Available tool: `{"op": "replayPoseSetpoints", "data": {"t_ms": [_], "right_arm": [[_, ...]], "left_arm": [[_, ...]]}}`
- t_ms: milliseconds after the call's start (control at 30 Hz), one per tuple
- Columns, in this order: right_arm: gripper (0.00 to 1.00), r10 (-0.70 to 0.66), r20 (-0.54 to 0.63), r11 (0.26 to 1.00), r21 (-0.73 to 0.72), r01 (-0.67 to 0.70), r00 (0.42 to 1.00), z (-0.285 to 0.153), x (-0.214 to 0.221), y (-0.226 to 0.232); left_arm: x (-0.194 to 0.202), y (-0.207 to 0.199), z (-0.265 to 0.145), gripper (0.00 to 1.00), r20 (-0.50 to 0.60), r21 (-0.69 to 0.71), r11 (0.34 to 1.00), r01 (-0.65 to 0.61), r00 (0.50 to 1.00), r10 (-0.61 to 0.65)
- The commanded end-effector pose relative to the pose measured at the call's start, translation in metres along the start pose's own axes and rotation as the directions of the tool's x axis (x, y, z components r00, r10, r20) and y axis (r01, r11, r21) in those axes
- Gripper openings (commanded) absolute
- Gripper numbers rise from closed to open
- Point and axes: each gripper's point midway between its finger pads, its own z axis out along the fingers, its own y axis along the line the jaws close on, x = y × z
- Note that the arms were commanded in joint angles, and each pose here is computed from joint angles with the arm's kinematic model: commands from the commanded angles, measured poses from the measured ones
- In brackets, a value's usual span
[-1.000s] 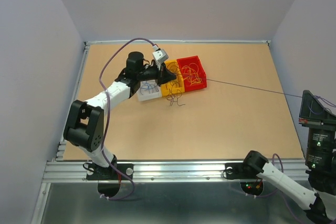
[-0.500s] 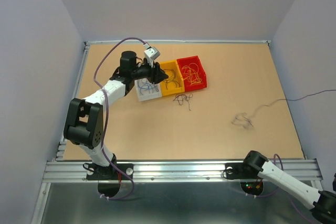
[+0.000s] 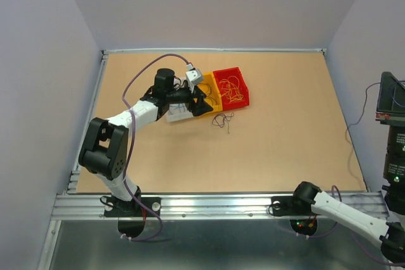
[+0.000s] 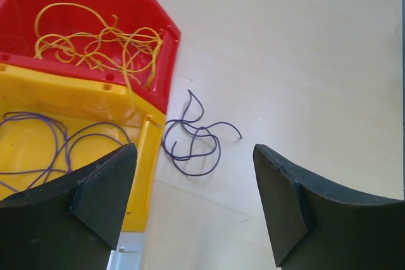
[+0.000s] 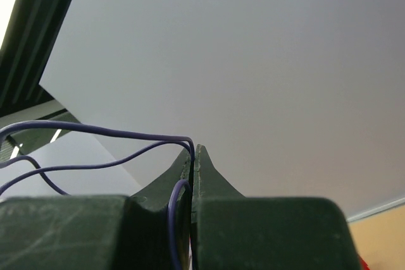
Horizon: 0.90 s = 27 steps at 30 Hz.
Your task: Untangle the cables
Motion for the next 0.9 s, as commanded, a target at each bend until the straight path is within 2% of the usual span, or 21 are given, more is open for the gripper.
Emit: {"op": "replayPoseSetpoints", "data": {"t_ms": [0,67,100,233,300,600,867], "right_arm": [[0.01,0.014,-0.058,0.996,-0.092,-0.019,0.998,0.019,0.025,0.035],[0.00,0.006,-0.102,0.993,-0.115,-0.018,0.995,0.027,0.042,0.046],[0.01,-0.020,-0.147,0.991,-0.136,-0.001,0.989,0.033,0.064,0.054],[0.00,-0.061,-0.256,0.982,-0.190,0.012,0.965,0.041,0.112,0.070],[0.01,-0.069,-0.304,0.978,-0.210,0.004,0.950,0.041,0.136,0.074],[0.01,-0.073,-0.402,0.962,-0.268,-0.042,0.913,0.043,0.182,0.092],[0.01,-0.083,-0.457,0.947,-0.314,-0.074,0.886,0.045,0.208,0.108]], "left_arm": [[-0.028,-0.030,-0.006,0.87,0.066,0.050,0.984,-0.169,0.984,0.166],[-0.031,-0.036,-0.007,0.88,0.076,0.056,0.980,-0.189,0.980,0.184],[-0.033,-0.039,-0.010,0.88,0.088,0.055,0.977,-0.208,0.975,0.202],[-0.040,-0.056,-0.018,0.99,0.134,0.090,0.961,-0.261,0.960,0.248],[-0.044,-0.068,-0.022,0.99,0.161,0.112,0.948,-0.297,0.947,0.277],[-0.053,-0.093,-0.035,0.99,0.231,0.112,0.911,-0.397,0.902,0.364],[-0.056,-0.106,-0.040,0.99,0.265,0.139,0.898,-0.418,0.889,0.373]]}}
